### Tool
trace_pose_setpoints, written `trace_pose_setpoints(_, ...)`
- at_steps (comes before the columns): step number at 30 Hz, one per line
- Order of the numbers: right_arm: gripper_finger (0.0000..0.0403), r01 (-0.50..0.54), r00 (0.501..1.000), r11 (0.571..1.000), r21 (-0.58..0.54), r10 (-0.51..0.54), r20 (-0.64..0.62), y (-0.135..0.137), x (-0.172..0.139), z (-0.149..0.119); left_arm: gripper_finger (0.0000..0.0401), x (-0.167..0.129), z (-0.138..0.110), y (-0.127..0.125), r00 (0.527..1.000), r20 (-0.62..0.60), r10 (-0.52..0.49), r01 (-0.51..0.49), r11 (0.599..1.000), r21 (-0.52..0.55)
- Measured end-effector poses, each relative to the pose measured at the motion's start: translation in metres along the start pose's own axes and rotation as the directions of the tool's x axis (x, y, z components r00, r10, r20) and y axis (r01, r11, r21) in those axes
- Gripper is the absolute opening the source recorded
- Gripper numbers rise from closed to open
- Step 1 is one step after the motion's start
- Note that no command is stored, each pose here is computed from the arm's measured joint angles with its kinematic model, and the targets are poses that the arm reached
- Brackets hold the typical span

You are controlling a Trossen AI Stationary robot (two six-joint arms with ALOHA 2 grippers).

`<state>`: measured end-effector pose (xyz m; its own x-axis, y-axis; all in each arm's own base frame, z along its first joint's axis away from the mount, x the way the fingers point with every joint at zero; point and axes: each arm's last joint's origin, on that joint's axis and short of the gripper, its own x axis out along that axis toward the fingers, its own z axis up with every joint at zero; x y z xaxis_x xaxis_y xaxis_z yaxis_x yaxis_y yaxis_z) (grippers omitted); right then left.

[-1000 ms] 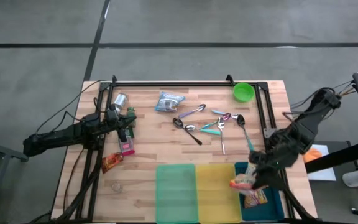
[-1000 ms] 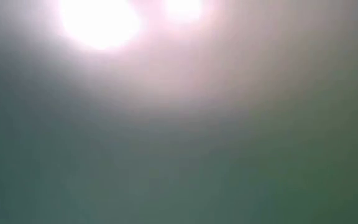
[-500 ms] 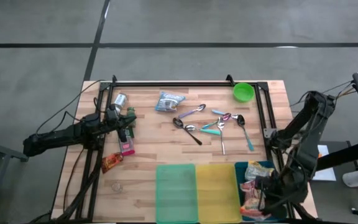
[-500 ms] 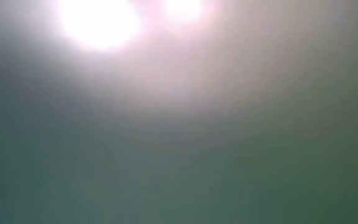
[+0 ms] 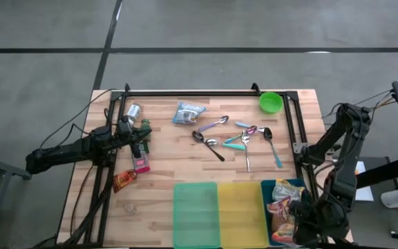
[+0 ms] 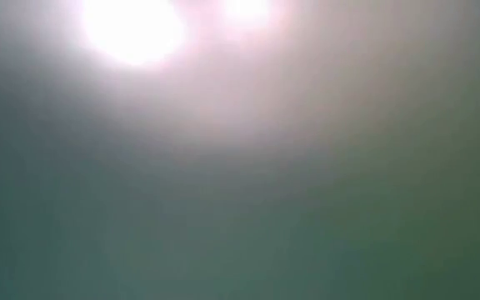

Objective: Pick & Place Food Item
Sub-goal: Put the orange noodle pack into the blue bin

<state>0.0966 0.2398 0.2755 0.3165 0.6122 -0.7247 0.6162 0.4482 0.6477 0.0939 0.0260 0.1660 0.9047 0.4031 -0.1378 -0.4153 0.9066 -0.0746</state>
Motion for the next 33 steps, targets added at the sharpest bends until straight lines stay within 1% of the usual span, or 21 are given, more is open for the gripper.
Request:
trace_pose_setpoints(5,0.0028,0.021,1.000,0.999,0.041,-0.021,0.002,-0.012,0.008,0.001,0.0000,0.000,0.000,0.000,1.000,0.000,0.000,0.000,1.000,0.000)
trace_pose_setpoints(11,0.0028,-0.029,0.999,0.997,0.078,0.031,-0.031,-0.026,0.020,0.003,0.0000,0.000,0.000,0.000,1.000,0.000,0.000,0.000,1.000,0.000)
trace_pose_setpoints(16,0.0028,-0.043,0.998,0.992,0.121,0.048,-0.037,-0.040,0.027,0.007,0.0000,0.000,0.000,0.000,1.000,0.000,0.000,0.000,1.000,0.000)
trace_pose_setpoints(23,0.0029,-0.037,0.999,0.990,0.136,0.042,-0.033,-0.046,0.026,0.009,0.0000,0.000,0.000,0.000,1.000,0.000,0.000,0.000,1.000,0.000)
trace_pose_setpoints(25,0.0031,-0.028,0.999,0.987,0.157,0.034,-0.036,-0.048,0.027,0.010,0.0000,0.000,0.000,0.000,1.000,0.000,0.000,0.000,1.000,0.000)
trace_pose_setpoints(28,0.0051,-0.019,0.999,0.984,0.177,0.025,-0.034,-0.050,0.028,0.011,0.0000,0.000,0.000,0.000,1.000,0.000,0.000,0.000,1.000,0.000)
trace_pose_setpoints(33,0.0111,-0.013,0.999,0.985,0.170,0.019,-0.037,-0.052,0.028,0.011,0.0000,0.000,0.000,0.000,1.000,0.000,0.000,0.000,1.000,0.000)
